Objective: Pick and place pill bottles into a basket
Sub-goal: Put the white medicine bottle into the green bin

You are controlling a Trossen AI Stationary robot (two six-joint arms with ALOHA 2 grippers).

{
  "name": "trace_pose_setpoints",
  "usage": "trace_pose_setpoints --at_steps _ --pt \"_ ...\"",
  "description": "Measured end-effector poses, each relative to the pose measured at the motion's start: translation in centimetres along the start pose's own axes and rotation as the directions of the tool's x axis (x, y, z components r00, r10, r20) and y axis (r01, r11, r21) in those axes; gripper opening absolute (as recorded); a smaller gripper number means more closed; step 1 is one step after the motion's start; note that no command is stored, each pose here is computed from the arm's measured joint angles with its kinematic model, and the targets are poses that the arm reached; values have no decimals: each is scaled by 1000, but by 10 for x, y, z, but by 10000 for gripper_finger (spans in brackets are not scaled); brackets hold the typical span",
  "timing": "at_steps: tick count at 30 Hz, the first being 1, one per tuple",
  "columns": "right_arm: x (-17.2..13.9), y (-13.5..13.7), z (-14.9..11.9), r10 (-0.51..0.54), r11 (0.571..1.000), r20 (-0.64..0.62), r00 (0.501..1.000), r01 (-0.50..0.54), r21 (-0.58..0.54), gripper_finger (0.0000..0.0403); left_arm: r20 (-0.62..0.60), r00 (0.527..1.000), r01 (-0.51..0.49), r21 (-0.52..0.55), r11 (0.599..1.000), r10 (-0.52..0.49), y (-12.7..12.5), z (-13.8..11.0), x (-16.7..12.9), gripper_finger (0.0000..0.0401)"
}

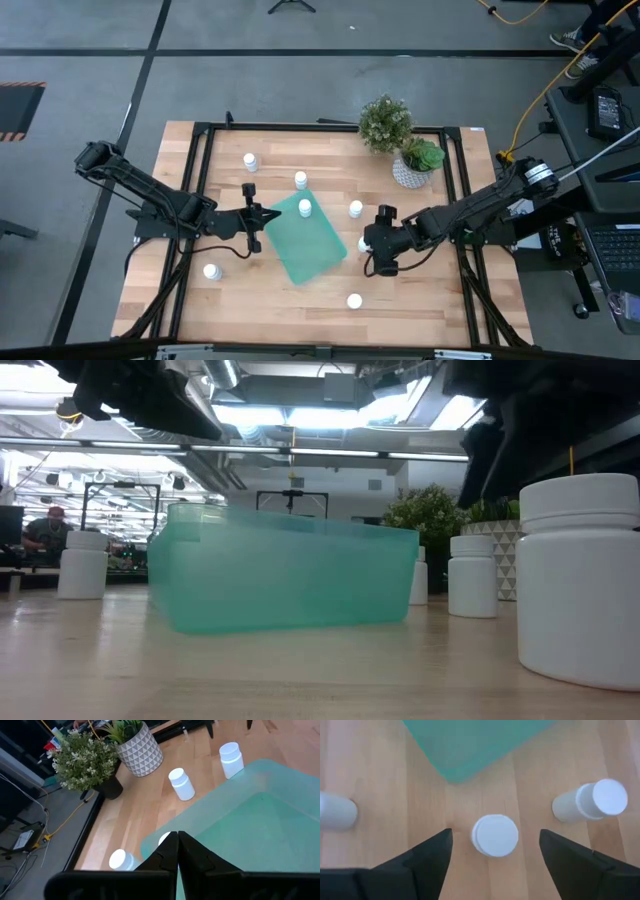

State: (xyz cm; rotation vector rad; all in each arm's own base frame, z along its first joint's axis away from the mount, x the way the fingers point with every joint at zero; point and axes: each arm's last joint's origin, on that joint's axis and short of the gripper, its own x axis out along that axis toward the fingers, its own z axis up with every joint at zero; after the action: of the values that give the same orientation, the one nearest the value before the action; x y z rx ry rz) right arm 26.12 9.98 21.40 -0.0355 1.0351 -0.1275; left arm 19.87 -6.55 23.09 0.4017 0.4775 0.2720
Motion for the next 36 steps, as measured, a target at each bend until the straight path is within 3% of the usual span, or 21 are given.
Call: trace_pose_setpoints --at_steps 25,36 --pt "39 10 -8 -51 999 -111 993 52 13 299 0 1000 1 -16 1000 -1 0 0 0 8" --pt "41 11 -6 -49 999 -90 995 50 16 297 0 1000 1 -16 1000 -1 0 0 0 4"
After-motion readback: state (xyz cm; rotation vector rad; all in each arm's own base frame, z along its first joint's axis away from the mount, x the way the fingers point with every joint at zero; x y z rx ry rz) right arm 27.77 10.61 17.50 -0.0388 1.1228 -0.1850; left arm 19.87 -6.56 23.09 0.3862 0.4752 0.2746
